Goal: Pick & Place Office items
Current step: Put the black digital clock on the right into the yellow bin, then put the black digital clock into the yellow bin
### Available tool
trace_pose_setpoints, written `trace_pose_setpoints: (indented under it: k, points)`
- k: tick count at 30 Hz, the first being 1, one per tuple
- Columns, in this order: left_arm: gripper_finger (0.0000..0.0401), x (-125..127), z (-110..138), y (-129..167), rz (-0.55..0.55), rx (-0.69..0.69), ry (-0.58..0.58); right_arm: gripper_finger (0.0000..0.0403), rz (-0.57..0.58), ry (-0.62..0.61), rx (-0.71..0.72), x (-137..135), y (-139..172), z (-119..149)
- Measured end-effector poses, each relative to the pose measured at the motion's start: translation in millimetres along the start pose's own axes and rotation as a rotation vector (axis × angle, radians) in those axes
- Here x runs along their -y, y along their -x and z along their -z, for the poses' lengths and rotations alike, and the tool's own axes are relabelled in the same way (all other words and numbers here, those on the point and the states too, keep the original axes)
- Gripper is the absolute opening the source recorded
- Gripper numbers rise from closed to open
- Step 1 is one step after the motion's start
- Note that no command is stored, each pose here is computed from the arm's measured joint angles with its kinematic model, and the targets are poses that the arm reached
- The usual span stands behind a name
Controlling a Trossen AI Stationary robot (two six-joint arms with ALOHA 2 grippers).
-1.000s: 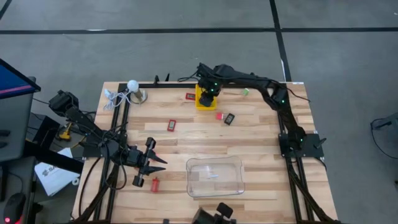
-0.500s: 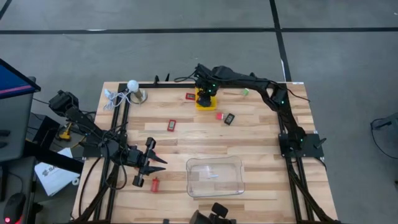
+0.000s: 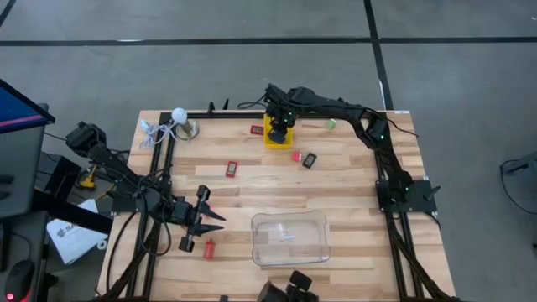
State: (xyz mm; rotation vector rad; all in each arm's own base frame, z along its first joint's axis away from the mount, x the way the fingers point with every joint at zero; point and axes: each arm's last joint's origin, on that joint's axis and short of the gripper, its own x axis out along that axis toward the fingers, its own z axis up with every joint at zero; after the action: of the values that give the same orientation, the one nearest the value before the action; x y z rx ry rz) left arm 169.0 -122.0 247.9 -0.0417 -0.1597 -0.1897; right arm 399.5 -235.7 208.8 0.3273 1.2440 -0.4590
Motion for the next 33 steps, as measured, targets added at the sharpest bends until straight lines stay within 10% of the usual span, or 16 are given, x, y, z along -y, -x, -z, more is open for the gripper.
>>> trace_pose_setpoints:
  k: [16,33]
  points:
    - [0.0091,1,0,0,0.004,-0.004,-0.002,0.0190,0.077,0.017,-0.189,-5,9,19]
    - [0.0091,4,3,2,0.022,-0.034,0.037,0.0188,0.077,0.137,-0.030,-73,136,60]
